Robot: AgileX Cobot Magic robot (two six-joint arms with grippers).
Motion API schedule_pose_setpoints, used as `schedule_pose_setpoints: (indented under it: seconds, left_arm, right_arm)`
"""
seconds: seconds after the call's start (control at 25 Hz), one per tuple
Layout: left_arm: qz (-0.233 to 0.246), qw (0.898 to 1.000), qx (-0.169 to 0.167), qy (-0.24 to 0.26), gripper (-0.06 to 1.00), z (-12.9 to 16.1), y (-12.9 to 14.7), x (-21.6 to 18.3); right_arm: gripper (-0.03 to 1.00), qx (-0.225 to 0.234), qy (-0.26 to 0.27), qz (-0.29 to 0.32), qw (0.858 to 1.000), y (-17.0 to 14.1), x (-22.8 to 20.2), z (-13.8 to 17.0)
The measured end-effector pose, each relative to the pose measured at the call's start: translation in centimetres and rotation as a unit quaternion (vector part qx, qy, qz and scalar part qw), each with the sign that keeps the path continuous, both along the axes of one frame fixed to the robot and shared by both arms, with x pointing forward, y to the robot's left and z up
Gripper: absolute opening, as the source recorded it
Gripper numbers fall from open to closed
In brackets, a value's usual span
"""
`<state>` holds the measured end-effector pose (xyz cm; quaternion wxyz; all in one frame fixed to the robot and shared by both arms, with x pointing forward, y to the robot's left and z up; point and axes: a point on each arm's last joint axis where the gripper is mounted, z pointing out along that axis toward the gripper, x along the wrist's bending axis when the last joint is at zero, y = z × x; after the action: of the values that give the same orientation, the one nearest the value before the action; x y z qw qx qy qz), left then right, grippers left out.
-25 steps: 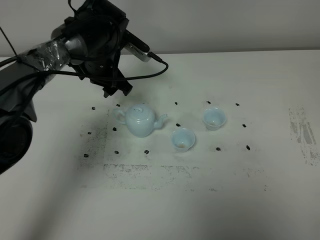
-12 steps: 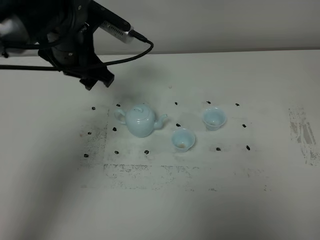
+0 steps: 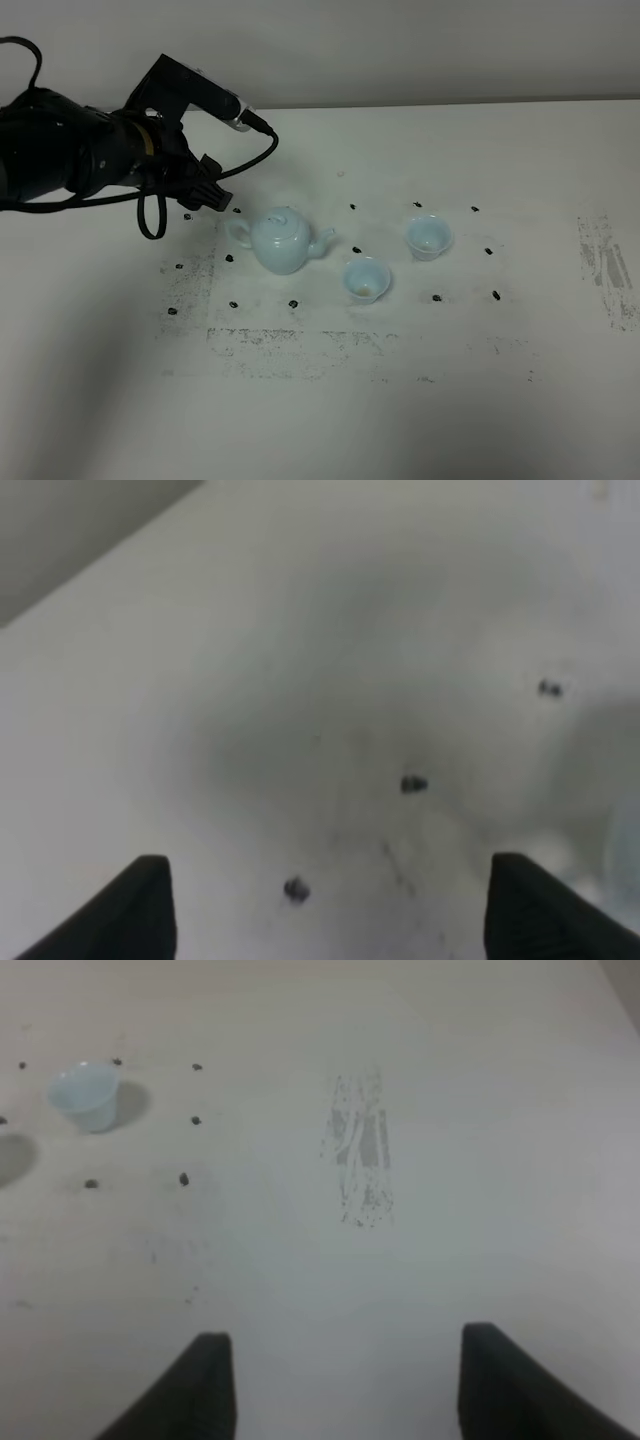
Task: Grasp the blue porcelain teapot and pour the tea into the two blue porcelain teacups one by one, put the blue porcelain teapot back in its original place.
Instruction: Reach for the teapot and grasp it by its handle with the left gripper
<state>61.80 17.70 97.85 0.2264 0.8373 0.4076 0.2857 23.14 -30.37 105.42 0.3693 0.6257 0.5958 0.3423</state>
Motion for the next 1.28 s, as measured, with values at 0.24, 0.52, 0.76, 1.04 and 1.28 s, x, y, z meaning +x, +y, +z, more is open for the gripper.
schedule_pose_setpoints:
  seconds: [0.24,0.52,0.76,1.04,1.28]
  left_arm:
    - [-0.005,0.999,-0.036,-0.034,0.62,-0.9,-0.7,0.8]
    - [0.005,0.999,-0.035,-0.008,0.62,-2.7,-0.7,1.0]
    - [0.018,0.999,-0.029,0.019,0.62,-3.1,-0.5,0.7]
    - [0.026,0.999,-0.019,0.04,0.62,-3.4,-0.3,0.4]
    - [0.03,0.998,-0.011,0.054,0.62,-3.6,-0.1,0.3]
  right_arm:
    - [0.47,0.0,0.0,0.0,1.0,0.0,0.0,0.0]
    - [0.47,0.0,0.0,0.0,1.0,0.0,0.0,0.0]
    - [0.47,0.0,0.0,0.0,1.0,0.0,0.0,0.0]
    - [0.47,0.0,0.0,0.0,1.0,0.0,0.0,0.0]
    - [0.47,0.0,0.0,0.0,1.0,0.0,0.0,0.0]
